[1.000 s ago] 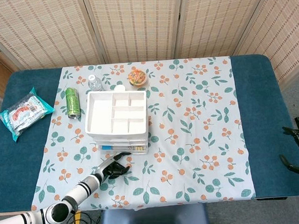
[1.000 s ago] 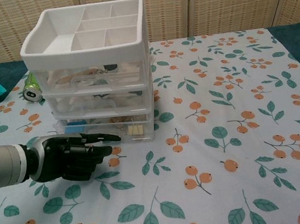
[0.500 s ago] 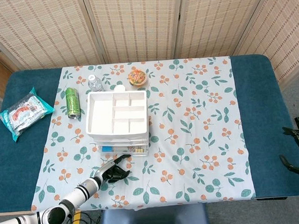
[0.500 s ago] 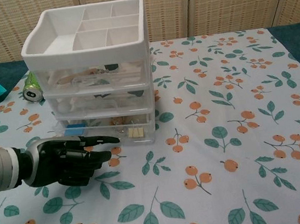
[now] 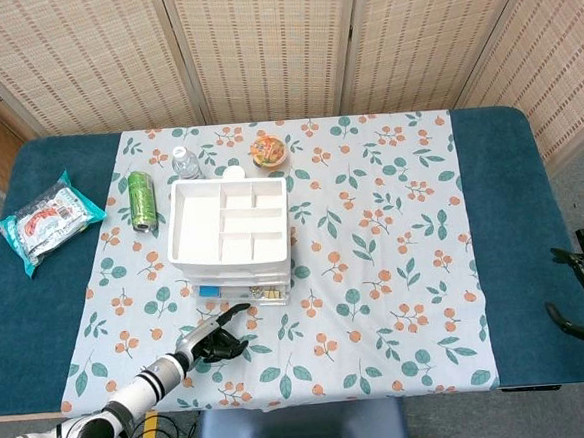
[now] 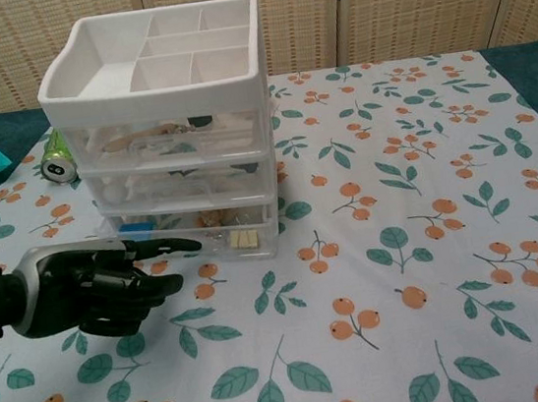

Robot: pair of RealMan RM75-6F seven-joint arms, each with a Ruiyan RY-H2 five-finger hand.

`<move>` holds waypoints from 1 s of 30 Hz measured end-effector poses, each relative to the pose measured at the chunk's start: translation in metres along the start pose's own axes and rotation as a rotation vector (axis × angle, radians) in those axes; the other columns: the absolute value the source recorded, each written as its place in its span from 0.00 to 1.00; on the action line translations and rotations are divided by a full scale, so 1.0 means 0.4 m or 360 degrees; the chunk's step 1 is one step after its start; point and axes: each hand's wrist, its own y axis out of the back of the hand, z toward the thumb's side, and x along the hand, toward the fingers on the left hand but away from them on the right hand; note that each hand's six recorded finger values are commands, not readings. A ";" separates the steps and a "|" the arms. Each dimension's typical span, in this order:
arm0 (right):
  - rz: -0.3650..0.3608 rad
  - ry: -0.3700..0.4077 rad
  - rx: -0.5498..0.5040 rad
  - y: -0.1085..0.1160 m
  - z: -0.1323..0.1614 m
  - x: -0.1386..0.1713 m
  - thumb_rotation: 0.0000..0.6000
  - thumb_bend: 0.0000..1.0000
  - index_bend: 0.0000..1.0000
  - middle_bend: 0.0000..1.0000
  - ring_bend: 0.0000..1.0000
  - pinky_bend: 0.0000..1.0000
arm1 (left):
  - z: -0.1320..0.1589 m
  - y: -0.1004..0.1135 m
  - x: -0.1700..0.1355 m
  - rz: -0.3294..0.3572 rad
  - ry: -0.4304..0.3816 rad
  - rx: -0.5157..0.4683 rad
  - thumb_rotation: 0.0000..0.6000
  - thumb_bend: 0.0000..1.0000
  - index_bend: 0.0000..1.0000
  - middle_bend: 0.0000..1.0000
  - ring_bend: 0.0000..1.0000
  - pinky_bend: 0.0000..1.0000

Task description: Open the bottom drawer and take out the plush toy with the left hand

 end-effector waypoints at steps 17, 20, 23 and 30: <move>-0.0007 -0.0006 -0.0015 -0.001 -0.007 0.006 1.00 0.33 0.14 0.27 0.24 0.22 | 0.065 0.023 -0.075 0.0116 -0.0155 0.0704 1.00 0.45 0.02 0.92 1.00 1.00; -0.0009 -0.0011 -0.0016 0.000 -0.010 0.009 1.00 0.33 0.14 0.27 0.24 0.22 | 0.067 0.025 -0.060 0.0122 -0.0140 0.0741 1.00 0.45 0.01 0.92 1.00 1.00; -0.0011 -0.0014 -0.0017 0.000 -0.012 0.011 1.00 0.33 0.14 0.27 0.24 0.22 | 0.068 0.029 -0.045 0.0137 -0.0124 0.0765 1.00 0.45 0.01 0.92 1.00 1.00; -0.0006 -0.0024 -0.0016 -0.002 -0.019 0.011 1.00 0.33 0.14 0.27 0.24 0.22 | 0.066 0.043 -0.012 0.0194 -0.0083 0.0784 1.00 0.45 0.00 0.92 1.00 1.00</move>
